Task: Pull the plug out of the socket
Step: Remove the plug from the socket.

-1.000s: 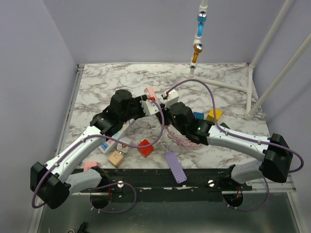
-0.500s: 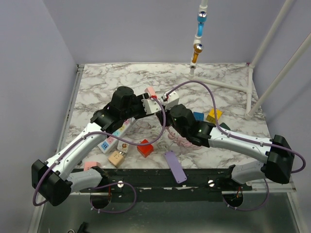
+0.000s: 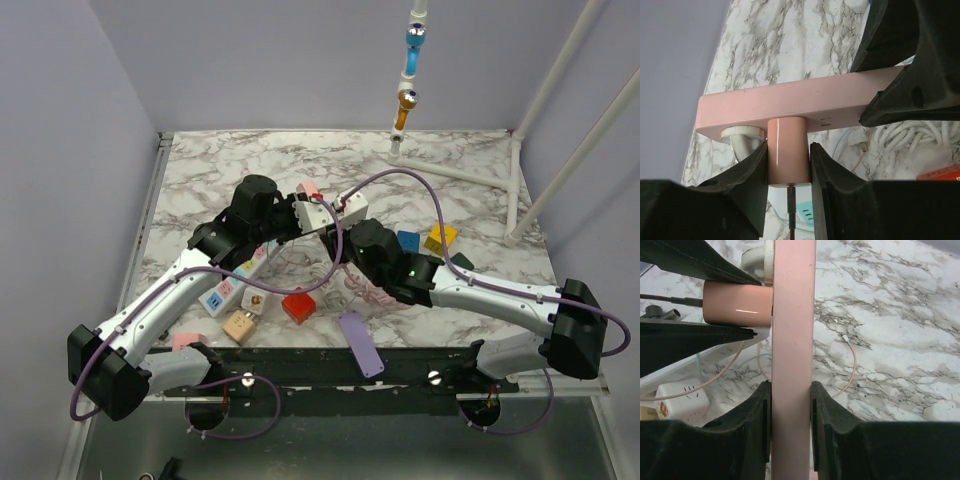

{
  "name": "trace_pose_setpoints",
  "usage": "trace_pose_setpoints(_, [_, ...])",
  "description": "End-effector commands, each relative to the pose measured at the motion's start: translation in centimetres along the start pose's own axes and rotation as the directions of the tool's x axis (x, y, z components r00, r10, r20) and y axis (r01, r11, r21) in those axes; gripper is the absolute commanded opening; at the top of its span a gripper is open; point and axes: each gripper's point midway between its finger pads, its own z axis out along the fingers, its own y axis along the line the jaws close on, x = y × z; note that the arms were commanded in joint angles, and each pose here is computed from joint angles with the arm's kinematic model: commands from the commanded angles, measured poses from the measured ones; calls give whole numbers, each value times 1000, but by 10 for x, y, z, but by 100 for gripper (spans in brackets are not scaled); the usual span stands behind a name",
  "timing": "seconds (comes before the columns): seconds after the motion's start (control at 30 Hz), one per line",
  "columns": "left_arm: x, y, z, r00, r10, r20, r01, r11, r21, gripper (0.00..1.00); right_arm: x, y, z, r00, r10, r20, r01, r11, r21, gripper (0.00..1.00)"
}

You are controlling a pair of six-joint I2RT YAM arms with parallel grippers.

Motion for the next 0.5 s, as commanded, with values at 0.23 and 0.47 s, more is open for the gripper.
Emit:
trace_pose_setpoints(0.23, [-7, -5, -5, 1000, -2, 15, 1, 1000, 26, 0, -25, -23, -3, 990, -17, 141, -1, 991, 131, 1])
trace_pose_setpoints(0.47, [0, -6, -1, 998, 19, -64, -13, 996, 85, 0, -7, -49, 17, 994, 31, 100, -49, 982, 183, 1])
